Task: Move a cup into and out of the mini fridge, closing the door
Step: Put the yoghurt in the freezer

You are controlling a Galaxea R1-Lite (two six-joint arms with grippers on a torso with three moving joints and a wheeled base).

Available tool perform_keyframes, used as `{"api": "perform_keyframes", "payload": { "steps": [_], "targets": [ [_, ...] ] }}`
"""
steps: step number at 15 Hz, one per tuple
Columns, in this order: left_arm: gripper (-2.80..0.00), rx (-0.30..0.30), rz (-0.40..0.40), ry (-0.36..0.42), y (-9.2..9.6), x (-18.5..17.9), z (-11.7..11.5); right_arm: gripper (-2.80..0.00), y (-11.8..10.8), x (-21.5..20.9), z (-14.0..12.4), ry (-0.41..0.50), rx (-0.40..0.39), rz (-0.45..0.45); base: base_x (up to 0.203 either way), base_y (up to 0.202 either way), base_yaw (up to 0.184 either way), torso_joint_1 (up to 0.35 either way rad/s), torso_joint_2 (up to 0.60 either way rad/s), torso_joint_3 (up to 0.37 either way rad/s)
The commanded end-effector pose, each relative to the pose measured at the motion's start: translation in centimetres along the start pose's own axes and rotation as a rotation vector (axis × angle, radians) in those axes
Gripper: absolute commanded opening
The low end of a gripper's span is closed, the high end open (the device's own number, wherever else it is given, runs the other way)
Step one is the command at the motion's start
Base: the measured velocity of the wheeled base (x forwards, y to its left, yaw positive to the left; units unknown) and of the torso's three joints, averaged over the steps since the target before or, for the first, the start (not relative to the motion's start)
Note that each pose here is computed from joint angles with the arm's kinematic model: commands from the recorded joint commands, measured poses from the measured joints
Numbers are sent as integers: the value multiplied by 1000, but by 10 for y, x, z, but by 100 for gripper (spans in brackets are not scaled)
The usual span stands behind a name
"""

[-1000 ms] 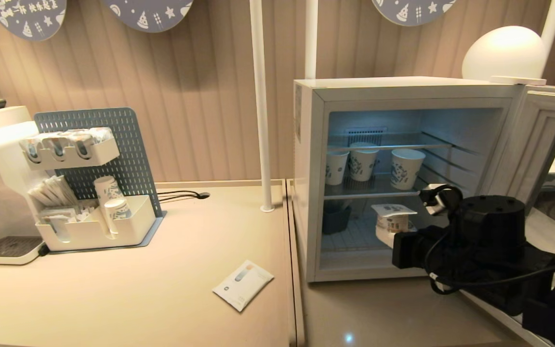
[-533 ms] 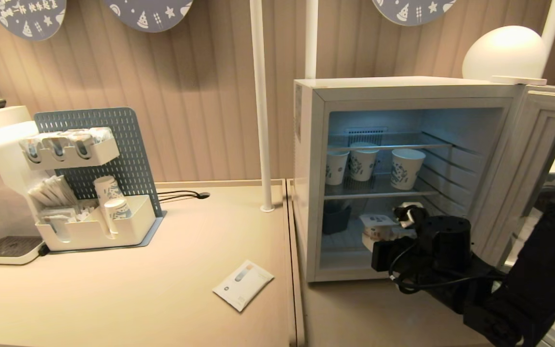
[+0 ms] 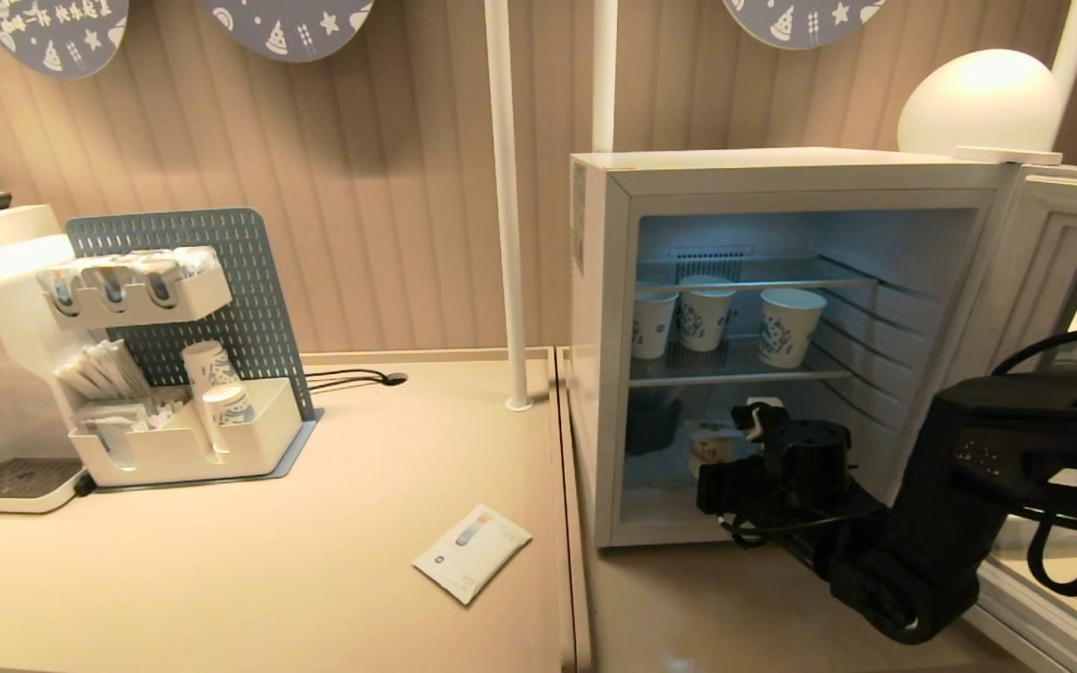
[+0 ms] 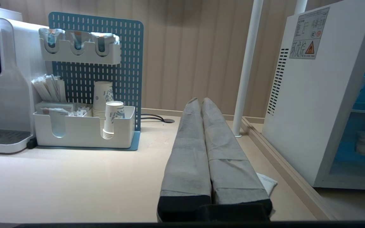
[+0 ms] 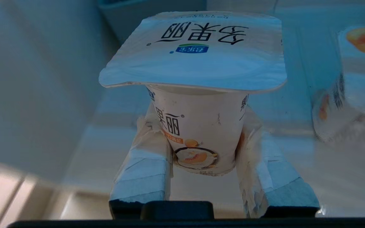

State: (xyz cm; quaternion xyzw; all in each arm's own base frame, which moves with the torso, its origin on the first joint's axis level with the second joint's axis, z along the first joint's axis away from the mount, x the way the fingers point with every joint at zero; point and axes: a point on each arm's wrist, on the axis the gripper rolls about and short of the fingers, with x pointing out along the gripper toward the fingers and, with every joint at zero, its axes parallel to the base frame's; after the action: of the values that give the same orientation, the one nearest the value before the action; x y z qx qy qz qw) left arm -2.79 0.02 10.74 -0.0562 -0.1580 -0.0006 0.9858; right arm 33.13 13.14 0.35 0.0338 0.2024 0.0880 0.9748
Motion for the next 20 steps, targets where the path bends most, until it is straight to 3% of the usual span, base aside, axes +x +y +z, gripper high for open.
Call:
{"api": "perform_keyframes", "payload": {
  "steps": [1,13,14,20],
  "targets": [
    [-280,0,6,39,1,1,-11,-280,-1,12,-8,9,-3,-8,0,0,0,0,0,0],
    [-280,-1,5,39,1,1,-11,-280,-3,18,-8,35,-61,-51,0,0,0,0,0,0],
    [-280,-1,5,39,1,1,-11,0,-3,19,-8,29,-67,-60,0,0,0,0,0,0],
    [-280,1,5,39,1,1,-11,0,-3,20,-5,22,-64,-59,0,0,0,0,0,0]
  ]
}}
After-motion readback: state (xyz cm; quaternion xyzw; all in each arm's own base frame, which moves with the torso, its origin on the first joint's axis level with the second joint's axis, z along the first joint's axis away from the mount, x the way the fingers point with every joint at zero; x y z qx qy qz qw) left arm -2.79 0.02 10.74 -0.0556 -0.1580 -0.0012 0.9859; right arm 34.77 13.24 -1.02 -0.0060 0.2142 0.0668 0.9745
